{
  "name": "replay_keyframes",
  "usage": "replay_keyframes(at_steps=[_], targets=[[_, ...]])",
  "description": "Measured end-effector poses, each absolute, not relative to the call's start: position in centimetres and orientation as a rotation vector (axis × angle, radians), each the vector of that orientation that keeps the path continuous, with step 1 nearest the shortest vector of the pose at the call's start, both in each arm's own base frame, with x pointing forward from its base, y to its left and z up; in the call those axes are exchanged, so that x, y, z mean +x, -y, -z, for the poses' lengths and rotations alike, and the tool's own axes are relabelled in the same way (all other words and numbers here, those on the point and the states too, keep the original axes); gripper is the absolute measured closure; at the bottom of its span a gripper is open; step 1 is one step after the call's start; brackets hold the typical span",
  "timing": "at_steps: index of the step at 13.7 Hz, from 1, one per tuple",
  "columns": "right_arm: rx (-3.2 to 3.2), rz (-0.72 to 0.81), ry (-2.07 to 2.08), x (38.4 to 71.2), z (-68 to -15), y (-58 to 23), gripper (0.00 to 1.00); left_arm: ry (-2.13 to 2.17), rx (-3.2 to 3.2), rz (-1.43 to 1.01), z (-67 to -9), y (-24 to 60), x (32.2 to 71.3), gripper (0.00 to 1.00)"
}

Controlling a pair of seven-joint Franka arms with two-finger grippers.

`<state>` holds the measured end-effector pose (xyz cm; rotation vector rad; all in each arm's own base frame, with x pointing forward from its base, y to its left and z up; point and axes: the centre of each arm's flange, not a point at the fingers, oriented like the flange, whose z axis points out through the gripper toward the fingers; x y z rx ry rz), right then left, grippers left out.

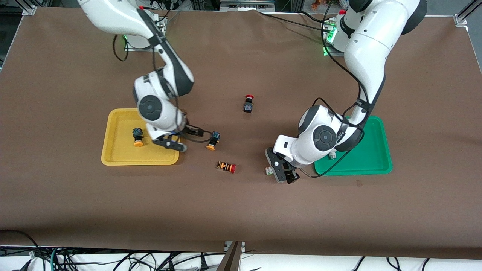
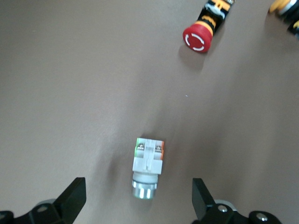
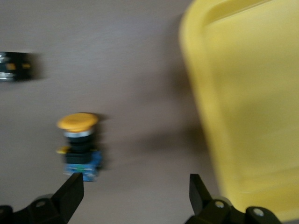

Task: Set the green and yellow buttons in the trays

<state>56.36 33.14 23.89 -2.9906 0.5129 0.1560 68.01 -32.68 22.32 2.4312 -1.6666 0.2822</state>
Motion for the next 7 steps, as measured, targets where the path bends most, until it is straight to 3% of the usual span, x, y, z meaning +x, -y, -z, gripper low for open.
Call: replay_keyframes(at_steps=[5, 7], targets=[[-2.891, -0.069, -0.658, 55.6, -18.6, -37.4, 0.0, 1.712, 2.374, -0.295, -19.5, 34.6, 67.0, 0.04], [-2.878, -0.05, -0.657, 55.5, -18.1, -38.0, 0.05, 1.715, 2.371, -0.293, -19.4, 34.7, 66.9, 0.25]])
